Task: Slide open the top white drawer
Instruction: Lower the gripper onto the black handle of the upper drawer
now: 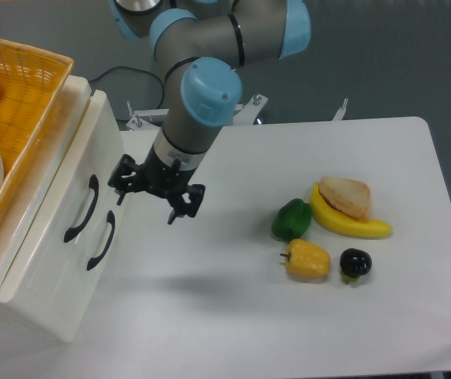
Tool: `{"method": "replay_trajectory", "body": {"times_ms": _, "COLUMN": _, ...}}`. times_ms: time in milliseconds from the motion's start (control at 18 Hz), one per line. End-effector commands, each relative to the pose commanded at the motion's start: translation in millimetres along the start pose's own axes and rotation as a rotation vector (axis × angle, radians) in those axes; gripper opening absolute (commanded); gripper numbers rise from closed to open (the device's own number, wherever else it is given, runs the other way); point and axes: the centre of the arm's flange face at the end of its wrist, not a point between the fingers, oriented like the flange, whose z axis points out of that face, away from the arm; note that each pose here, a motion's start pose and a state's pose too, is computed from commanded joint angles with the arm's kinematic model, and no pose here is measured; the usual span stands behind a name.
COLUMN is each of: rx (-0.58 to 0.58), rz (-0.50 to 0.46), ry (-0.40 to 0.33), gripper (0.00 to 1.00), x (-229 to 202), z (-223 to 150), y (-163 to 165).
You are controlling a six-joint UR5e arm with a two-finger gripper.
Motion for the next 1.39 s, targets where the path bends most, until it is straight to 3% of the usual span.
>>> {"method": "replay_trajectory", "body": {"times_ms": 1389, "rx": -0.054, "rz": -0.021, "ry": 0.019, "gripper": 0.97, "x": 20.2, "z": 35.2, "y": -0.9}}
